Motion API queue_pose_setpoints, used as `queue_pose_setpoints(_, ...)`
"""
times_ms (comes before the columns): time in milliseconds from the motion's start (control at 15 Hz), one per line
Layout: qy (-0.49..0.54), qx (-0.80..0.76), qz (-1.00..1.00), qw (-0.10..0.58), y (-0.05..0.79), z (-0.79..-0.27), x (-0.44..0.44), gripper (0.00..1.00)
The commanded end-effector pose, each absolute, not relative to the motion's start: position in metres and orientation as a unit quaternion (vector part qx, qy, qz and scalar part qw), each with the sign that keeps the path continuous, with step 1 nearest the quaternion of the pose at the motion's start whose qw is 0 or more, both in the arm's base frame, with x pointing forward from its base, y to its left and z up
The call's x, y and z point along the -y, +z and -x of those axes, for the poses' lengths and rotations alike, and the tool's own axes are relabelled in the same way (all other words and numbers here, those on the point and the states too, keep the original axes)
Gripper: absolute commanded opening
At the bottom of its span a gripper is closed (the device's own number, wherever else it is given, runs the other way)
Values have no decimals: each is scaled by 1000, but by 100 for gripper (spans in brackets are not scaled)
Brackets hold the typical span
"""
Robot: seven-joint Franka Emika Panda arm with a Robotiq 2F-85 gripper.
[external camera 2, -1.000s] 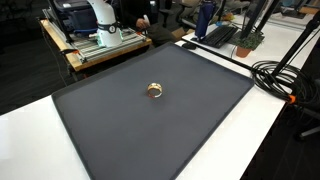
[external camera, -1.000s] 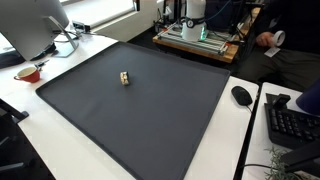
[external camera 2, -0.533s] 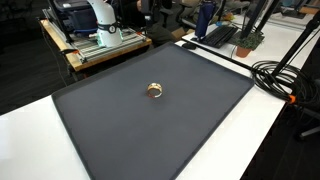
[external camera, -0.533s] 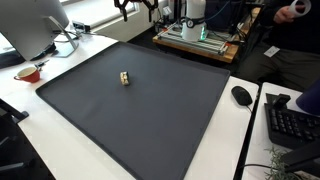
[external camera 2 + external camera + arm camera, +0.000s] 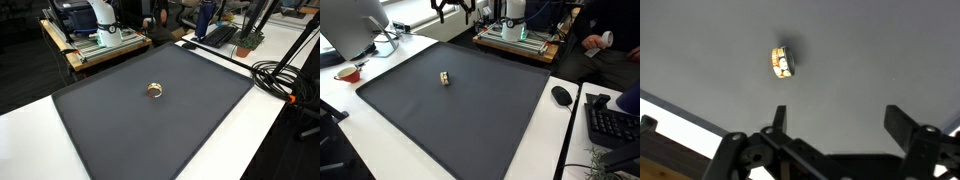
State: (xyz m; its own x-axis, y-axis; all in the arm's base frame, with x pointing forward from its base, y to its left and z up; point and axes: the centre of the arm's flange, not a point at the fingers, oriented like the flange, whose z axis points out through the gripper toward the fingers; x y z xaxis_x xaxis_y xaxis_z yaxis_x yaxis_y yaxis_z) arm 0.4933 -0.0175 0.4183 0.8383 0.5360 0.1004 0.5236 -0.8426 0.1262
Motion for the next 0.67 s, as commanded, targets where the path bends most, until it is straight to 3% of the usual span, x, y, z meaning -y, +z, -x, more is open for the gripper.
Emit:
queue_pose_setpoints(0, 58, -313, -945, 77, 386, -532, 42, 100)
queue_pose_setpoints(267, -10, -328, -940, 92, 347, -541, 67, 100)
queue_pose_setpoints(600, -2, -317, -945, 84, 338, -533, 66, 100)
